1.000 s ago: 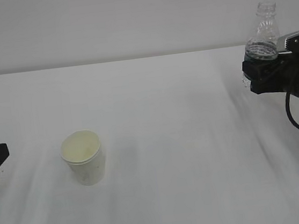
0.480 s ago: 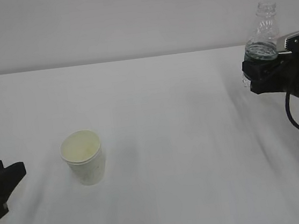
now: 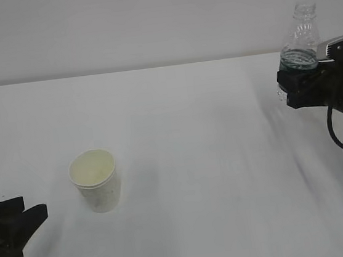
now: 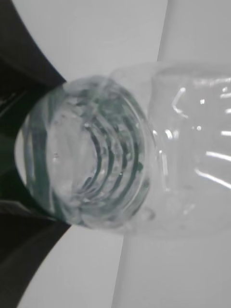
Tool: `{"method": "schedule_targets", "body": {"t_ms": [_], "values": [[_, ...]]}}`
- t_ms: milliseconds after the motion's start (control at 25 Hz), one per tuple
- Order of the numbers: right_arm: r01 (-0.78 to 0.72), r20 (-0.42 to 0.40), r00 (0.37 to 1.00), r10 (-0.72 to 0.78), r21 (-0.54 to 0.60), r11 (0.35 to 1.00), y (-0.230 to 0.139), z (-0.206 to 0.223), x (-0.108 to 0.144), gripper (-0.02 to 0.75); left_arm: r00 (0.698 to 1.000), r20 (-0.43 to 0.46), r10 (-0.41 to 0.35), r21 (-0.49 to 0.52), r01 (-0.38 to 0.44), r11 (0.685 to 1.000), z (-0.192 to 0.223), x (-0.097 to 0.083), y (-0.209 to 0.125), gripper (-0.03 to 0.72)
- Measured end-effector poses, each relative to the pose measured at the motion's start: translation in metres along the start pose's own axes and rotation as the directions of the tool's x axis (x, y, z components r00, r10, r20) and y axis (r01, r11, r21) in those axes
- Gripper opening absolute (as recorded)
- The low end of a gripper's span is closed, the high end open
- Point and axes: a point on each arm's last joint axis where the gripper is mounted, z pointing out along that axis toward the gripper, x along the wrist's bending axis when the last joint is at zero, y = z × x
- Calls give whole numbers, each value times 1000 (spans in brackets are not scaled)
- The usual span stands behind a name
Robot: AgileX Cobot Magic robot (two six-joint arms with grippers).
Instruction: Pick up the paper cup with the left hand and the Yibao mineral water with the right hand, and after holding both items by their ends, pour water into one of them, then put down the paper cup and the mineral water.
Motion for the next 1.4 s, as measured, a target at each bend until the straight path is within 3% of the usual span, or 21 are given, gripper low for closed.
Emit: {"method": "schedule_targets", "body": {"t_ms": [320,600,720,960,1400], "values": [[12,-19,1000,-12,2,1000,0,0,2,444,998,43,41,77,-44,996,4,-2,-14,358],[13,-23,1000,-13,2,1000,0,0,2,444,993,74,91,79,-97,992,5,-4,-15,359],[17,-29,999,-17,3,1000,0,0,3,444,992,79,99,79,-105,991,5,-4,-15,407],[20,-33,999,-20,3,1000,0,0,3,444,992,79,99,79,-105,991,5,-4,-15,582],[21,-34,999,-21,3,1000,0,0,3,444,996,23,81,74,-82,994,5,1,-14,565]]}}
